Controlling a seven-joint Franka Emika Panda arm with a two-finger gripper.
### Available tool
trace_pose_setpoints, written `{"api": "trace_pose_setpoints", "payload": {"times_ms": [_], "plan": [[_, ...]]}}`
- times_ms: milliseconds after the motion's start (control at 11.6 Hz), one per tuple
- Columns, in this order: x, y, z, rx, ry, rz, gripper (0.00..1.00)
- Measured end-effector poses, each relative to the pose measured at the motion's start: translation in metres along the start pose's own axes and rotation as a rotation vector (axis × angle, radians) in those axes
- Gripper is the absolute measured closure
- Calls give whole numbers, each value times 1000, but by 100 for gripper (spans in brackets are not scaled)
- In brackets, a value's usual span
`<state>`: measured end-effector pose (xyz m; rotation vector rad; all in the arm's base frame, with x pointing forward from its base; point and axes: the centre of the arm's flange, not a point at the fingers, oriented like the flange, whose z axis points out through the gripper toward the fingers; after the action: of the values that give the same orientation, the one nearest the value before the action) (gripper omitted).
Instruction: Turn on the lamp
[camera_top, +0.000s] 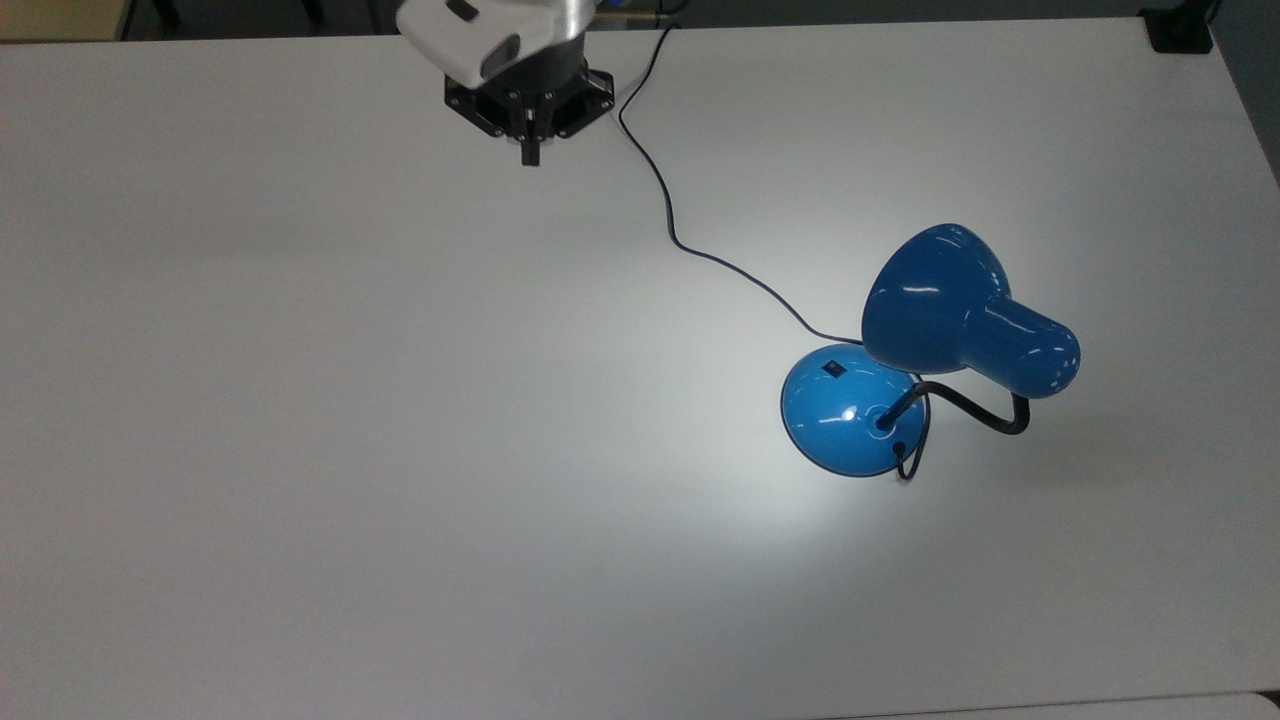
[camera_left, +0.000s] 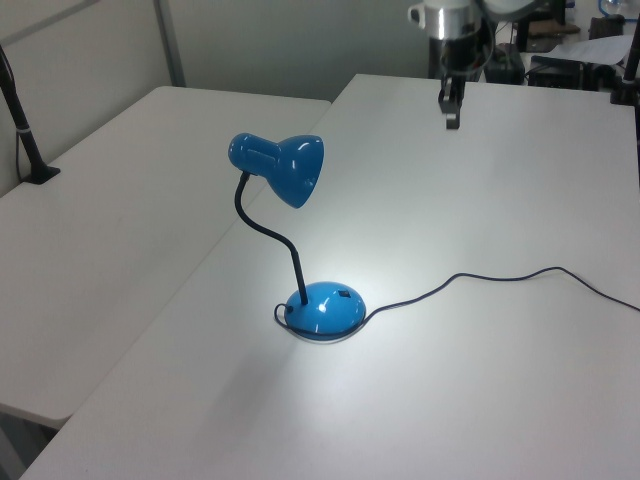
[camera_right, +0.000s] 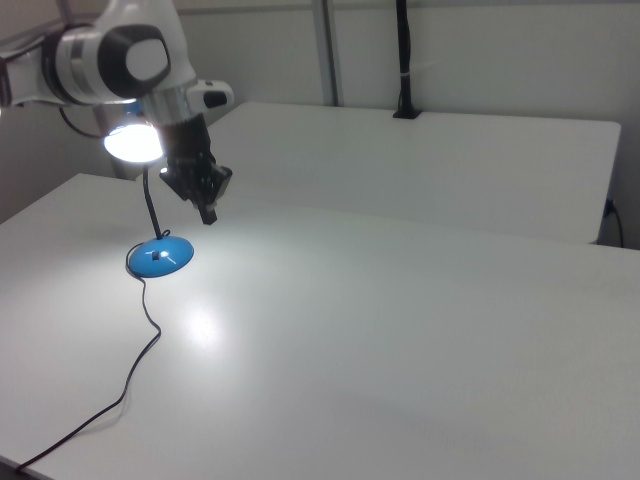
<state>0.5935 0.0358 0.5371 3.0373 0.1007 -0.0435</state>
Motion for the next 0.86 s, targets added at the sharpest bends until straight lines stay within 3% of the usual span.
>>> {"api": "trace_pose_setpoints", "payload": {"times_ms": [259,345,777,863], "plan": [[-21,24,-37,-10,52,118,94],[-22,25,-37,-9,52,150,86],[-21,24,-32,-8,42,174,11],[-21,24,-33,-8,42,174,0]]}}
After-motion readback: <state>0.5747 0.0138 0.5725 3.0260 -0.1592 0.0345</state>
